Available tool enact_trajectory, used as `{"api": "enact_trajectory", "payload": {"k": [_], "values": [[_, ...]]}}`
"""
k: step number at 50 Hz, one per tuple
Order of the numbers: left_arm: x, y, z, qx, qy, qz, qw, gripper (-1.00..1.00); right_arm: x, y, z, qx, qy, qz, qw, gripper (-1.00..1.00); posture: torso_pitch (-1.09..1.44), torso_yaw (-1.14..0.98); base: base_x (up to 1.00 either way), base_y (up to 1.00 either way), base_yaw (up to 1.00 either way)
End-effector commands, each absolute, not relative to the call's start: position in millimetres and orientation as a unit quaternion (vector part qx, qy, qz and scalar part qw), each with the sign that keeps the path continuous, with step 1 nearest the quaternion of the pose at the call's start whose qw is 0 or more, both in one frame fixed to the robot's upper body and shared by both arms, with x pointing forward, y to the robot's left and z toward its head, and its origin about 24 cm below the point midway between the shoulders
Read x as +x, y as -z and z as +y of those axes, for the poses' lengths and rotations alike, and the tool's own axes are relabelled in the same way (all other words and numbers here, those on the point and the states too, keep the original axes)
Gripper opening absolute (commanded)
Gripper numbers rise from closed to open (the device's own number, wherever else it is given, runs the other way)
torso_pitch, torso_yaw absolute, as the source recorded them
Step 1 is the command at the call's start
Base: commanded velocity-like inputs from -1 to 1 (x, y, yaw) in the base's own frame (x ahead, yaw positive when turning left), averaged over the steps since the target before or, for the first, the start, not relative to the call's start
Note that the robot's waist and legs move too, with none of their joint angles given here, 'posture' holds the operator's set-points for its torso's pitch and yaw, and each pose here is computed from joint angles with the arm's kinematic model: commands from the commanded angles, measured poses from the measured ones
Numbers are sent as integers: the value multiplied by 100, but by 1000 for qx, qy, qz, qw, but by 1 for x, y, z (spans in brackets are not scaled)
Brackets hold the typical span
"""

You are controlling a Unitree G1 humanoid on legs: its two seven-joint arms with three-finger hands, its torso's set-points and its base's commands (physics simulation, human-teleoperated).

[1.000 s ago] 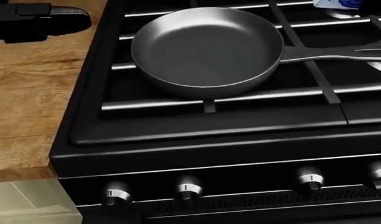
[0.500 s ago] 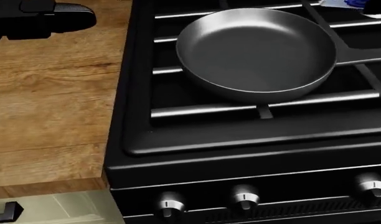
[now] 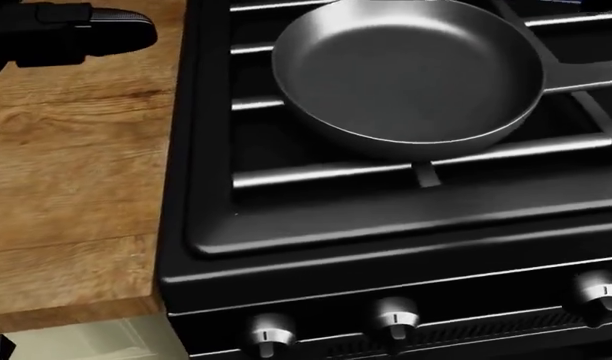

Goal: Pick the cream cheese stick from the plate and place it in the pan.

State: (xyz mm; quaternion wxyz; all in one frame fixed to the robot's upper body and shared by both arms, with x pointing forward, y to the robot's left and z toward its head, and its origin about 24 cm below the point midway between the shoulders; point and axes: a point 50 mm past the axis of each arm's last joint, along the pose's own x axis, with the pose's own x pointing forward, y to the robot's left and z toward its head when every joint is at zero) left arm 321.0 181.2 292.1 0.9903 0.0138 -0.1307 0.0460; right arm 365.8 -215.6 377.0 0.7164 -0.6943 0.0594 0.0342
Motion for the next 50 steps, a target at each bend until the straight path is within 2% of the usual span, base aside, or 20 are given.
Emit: {"api": "enact_trajectory", "payload": {"k": [1,14,33,50], "values": [[314,-309,182,13,-50,-173,984,100,350,-409,-212,-699,9,4,715,-100,0,0,0,0,0],[314,-310,182,14,-50,-174,983,100,349,-418,-206,-703,10,-7,711,-100,0,0,0,0,0],[313,-312,183,14,-49,-175,983,100,358,-436,-158,-710,-27,-46,702,-100,0,0,0,0,0],[314,-312,184,11,-51,-175,983,100,361,-419,-118,-725,-75,-74,681,-100,0,0,0,0,0]]}}
